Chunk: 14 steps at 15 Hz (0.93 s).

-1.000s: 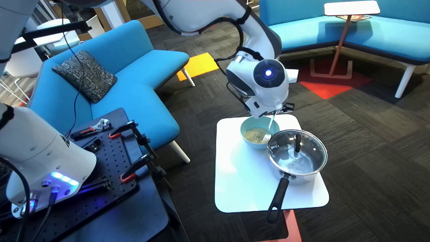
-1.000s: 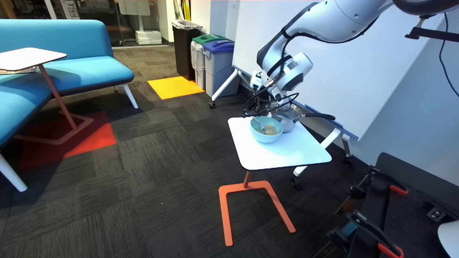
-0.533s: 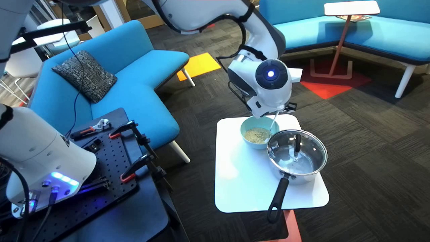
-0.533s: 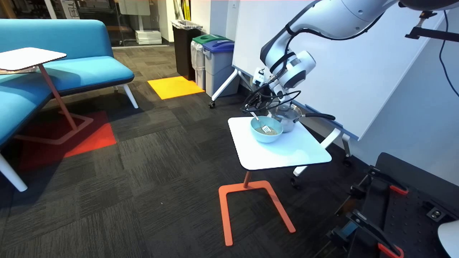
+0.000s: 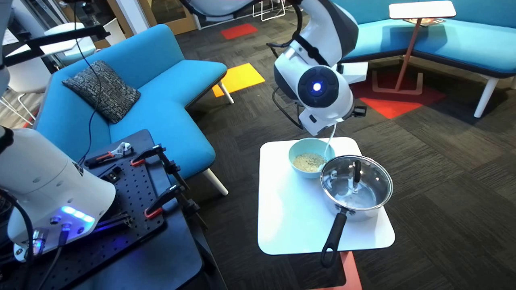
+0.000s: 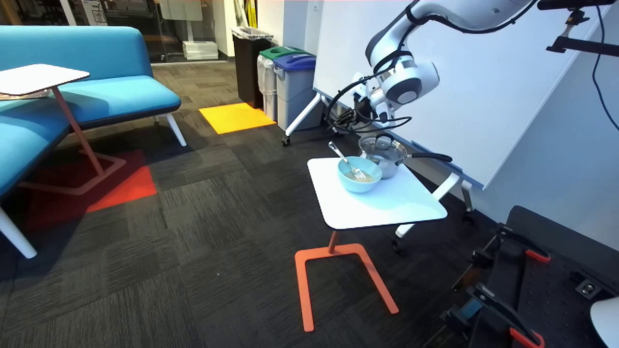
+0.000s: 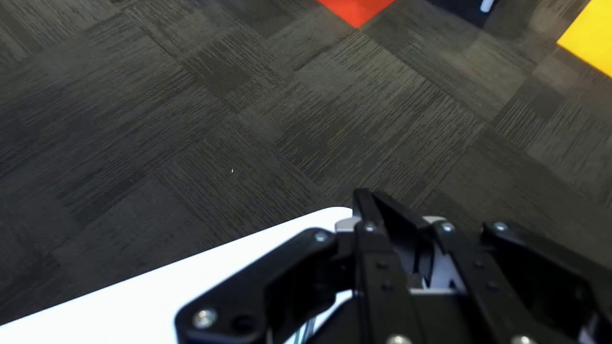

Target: Bring the bowl closer to the fork, then place the fork in the bowl, and finally take the fork out of the bowl.

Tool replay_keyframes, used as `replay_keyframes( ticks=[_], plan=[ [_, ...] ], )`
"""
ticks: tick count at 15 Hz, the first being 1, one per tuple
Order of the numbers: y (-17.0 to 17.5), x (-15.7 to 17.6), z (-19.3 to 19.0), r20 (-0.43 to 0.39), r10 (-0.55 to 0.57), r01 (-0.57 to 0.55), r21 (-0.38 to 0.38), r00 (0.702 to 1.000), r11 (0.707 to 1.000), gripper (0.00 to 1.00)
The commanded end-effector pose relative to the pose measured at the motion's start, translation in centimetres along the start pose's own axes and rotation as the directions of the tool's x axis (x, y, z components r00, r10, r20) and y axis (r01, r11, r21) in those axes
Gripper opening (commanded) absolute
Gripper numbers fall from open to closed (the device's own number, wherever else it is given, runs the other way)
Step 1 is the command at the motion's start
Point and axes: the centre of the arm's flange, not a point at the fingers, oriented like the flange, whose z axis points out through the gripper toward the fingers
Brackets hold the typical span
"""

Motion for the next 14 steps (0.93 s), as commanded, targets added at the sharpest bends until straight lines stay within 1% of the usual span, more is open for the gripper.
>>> replay_keyframes(
  ticks=[1,2,3,4,5,6,8,9,10,11,13,14],
  plan=[
    [1.6,-0.6,-3.1,0.062,-0.022,0.022,0.001,0.998,1.000,0.01],
    [1.7,-0.7,-3.4,0.064,-0.028,0.028,-0.005,0.998,1.000,0.01],
    [1.9,-0.7,-3.6,0.060,-0.030,0.031,-0.015,0.998,0.999,0.31],
    [2.0,-0.7,-3.8,0.055,-0.037,0.039,-0.025,0.998,0.999,0.32],
    [2.1,-0.6,-3.9,0.043,-0.039,0.041,-0.041,0.998,0.998,0.36],
    [2.2,-0.3,-4.0,0.029,-0.041,0.042,-0.061,0.999,0.997,0.45],
    [2.4,0.2,-3.9,0.003,-0.058,0.058,-0.091,0.998,0.994,0.59],
    [2.5,0.5,-3.8,-0.008,-0.069,0.068,-0.106,0.998,0.992,0.67],
    [2.6,0.9,-3.5,-0.021,-0.080,0.077,-0.115,0.997,0.990,0.74],
    [2.6,1.1,-3.2,-0.036,-0.087,0.083,-0.119,0.996,0.989,0.83],
    [2.6,1.6,-2.7,-0.059,-0.095,0.087,-0.123,0.994,0.989,0.96],
    [2.4,1.8,-2.3,-0.071,-0.090,0.081,-0.123,0.993,0.989,1.00]
  ],
)
